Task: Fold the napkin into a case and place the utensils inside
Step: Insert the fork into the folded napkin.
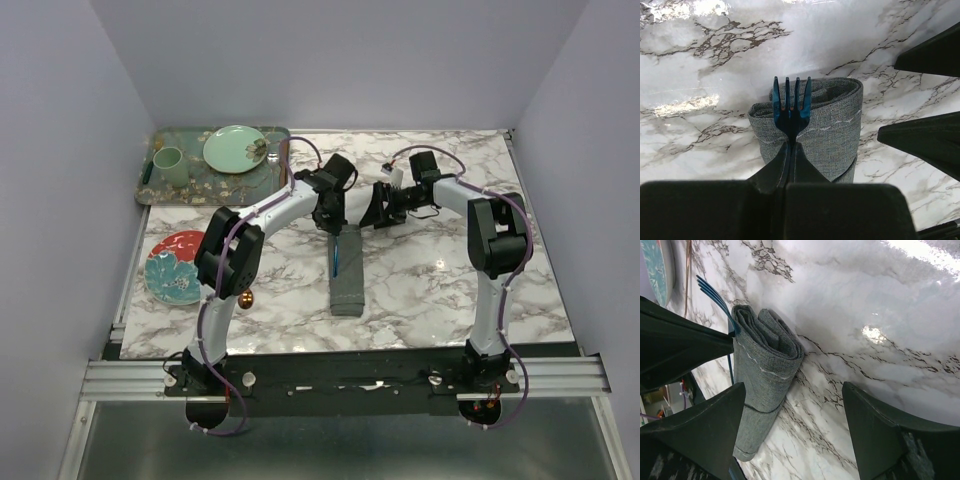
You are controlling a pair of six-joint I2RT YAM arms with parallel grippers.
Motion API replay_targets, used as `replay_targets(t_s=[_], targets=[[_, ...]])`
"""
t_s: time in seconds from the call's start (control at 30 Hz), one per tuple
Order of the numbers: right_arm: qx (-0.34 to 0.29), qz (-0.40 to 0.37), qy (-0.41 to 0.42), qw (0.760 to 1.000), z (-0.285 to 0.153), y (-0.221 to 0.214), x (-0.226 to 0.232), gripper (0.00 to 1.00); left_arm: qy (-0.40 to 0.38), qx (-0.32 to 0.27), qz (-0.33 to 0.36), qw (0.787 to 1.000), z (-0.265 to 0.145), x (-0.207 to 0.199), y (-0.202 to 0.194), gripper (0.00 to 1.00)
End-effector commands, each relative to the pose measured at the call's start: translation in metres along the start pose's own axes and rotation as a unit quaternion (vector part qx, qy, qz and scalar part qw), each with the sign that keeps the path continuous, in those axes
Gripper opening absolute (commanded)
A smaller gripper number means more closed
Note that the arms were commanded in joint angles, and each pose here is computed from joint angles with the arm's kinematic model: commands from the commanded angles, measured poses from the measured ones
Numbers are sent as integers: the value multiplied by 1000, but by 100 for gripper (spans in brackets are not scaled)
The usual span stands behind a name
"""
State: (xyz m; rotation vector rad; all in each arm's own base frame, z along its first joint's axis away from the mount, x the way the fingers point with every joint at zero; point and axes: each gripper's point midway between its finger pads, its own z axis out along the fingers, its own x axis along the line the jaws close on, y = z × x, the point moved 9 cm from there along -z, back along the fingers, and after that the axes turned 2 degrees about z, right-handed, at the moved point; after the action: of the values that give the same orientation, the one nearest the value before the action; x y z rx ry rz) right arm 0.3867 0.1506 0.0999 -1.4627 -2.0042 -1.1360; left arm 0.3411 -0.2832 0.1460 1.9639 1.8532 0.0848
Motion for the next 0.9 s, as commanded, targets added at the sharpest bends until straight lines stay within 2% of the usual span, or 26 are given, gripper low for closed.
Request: replay_targets(t_s=[0.0, 0.3, 0.5, 0.7, 0.73, 0.8, 0.87], targets=[[17, -1, 9, 1000, 9, -13, 5, 86, -26, -10, -8, 1000, -23, -7, 2, 0], [31, 24, 18, 999, 29, -17, -2, 74, -27, -4, -4, 1000, -19, -5, -3, 0], [27, 40, 34, 998, 37, -16, -3, 56, -28, 0, -3, 1000, -19, -4, -4, 0], [26, 57, 46, 997, 41, -21, -2, 30, -30, 3, -4, 1000, -21, -2, -6, 0], [25, 59, 45, 997, 41, -22, -2, 18, -30, 3, -6, 1000, -21, -2, -6, 0], [23, 66, 46, 996, 41, -23, -1, 5, -29, 9, -7, 1000, -21, 0, -9, 0], [22, 75, 47, 996, 41, -25, -1, 1, -32, 16, -14, 999, -21, 0, -11, 0]])
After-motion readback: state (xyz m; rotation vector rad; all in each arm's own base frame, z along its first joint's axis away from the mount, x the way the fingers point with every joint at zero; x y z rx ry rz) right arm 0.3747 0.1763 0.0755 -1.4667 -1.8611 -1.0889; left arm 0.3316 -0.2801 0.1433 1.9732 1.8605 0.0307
